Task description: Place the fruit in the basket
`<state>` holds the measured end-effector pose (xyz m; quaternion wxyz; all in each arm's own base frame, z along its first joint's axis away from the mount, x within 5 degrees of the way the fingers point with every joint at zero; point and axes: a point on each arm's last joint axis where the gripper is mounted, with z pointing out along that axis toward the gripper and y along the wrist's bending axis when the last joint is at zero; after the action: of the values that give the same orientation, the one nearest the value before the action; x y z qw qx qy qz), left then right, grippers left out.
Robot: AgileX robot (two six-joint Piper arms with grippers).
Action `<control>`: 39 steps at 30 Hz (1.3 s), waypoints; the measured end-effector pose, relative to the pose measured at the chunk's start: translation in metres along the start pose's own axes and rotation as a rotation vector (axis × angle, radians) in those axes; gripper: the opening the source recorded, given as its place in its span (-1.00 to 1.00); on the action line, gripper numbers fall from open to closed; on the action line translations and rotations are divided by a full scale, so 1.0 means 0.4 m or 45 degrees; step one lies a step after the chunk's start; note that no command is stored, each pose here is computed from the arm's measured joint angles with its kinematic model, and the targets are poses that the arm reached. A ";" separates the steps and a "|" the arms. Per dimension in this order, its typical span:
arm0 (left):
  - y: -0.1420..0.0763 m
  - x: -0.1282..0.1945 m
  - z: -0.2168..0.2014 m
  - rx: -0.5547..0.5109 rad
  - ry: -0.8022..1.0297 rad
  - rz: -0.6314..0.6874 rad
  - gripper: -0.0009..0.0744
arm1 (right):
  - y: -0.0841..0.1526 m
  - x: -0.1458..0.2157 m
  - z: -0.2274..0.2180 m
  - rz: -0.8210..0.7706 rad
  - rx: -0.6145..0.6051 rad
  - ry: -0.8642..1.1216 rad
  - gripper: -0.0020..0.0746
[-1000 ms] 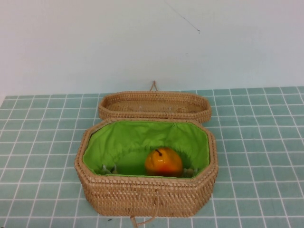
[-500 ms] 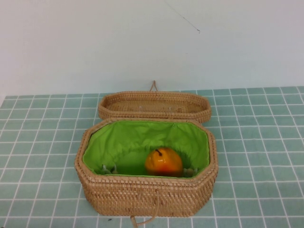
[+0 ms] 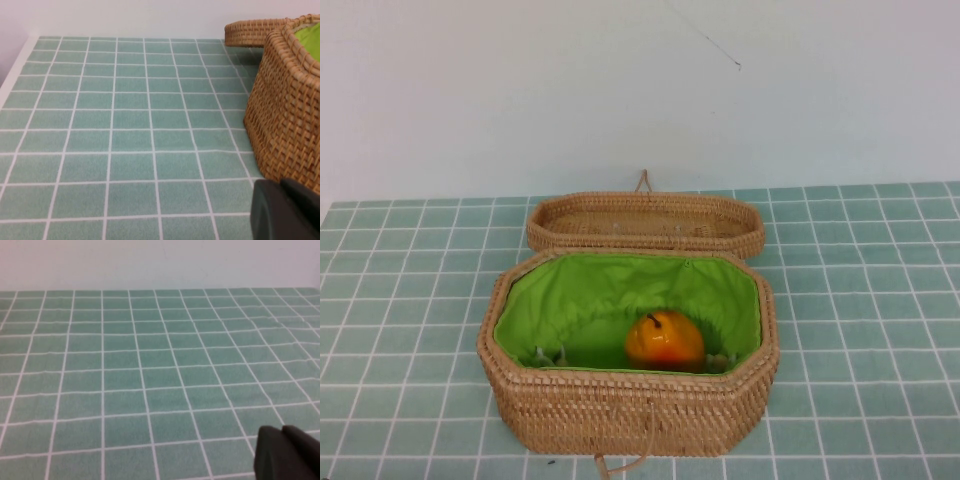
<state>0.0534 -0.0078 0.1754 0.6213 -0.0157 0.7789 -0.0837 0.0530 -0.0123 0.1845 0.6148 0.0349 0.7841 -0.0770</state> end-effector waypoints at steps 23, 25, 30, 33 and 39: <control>0.000 0.000 0.000 0.000 0.000 0.000 -0.98 | 0.022 -0.001 -0.002 -0.064 -0.123 -0.018 -0.95; 0.000 0.000 0.000 0.000 0.000 0.000 -0.98 | 0.022 -0.001 -0.002 -0.062 -0.123 -0.018 -0.95; 0.000 0.000 0.000 0.000 0.000 0.000 -0.98 | 0.022 -0.001 -0.002 -0.062 -0.123 -0.018 -0.95; 0.000 0.000 0.000 0.000 0.000 0.000 -0.98 | 0.022 -0.001 -0.002 -0.062 -0.123 -0.018 -0.95; 0.000 0.000 0.000 0.000 0.000 0.000 -0.98 | 0.022 -0.001 -0.002 -0.062 -0.123 -0.016 -0.95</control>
<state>0.0534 -0.0078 0.1754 0.6213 -0.0157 0.7789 -0.0837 0.0536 -0.0034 0.1843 0.6187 -0.0144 0.7836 -0.0542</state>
